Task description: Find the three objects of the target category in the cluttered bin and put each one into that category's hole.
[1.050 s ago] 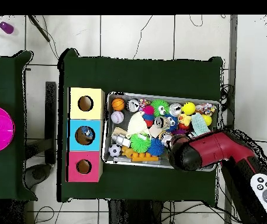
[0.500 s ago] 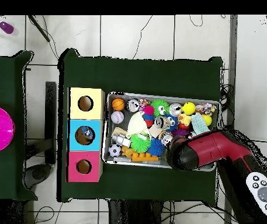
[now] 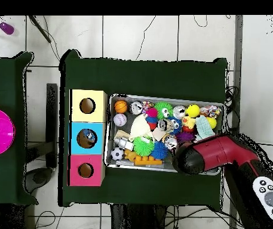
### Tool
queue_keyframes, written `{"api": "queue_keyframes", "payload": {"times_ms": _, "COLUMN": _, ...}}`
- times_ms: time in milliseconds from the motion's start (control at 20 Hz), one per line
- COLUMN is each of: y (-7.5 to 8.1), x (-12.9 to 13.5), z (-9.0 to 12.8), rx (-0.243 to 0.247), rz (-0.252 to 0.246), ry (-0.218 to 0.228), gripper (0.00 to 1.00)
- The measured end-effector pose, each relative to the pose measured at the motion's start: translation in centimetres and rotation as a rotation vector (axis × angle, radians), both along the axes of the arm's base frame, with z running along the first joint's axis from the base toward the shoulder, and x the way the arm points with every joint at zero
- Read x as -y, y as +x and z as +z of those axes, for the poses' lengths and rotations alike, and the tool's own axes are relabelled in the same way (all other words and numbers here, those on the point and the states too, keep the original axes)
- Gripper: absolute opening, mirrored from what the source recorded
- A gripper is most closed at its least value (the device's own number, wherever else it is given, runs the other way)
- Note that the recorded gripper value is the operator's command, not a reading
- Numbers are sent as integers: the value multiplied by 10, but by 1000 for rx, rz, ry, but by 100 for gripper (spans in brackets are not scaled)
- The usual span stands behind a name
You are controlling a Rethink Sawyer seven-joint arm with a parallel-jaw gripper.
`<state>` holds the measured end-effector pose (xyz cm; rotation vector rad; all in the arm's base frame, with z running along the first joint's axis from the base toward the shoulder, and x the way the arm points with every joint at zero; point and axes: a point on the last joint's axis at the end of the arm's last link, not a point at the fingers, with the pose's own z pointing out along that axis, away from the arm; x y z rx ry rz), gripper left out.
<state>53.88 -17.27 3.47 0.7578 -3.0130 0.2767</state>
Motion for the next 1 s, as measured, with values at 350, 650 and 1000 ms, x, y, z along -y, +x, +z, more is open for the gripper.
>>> {"api": "queue_keyframes", "payload": {"times_ms": 350, "y": -3, "x": 4, "z": -7, "rx": -13, "rz": -25, "ry": 7, "gripper": 100}}
{"api": "queue_keyframes", "payload": {"times_ms": 650, "y": 0, "x": 0, "z": -4, "rx": -43, "rz": -94, "ry": 44, "gripper": 100}}
{"api": "queue_keyframes", "payload": {"times_ms": 1000, "y": 3, "x": -6, "z": 3, "rx": -128, "rz": -194, "ry": 84, "gripper": 100}}
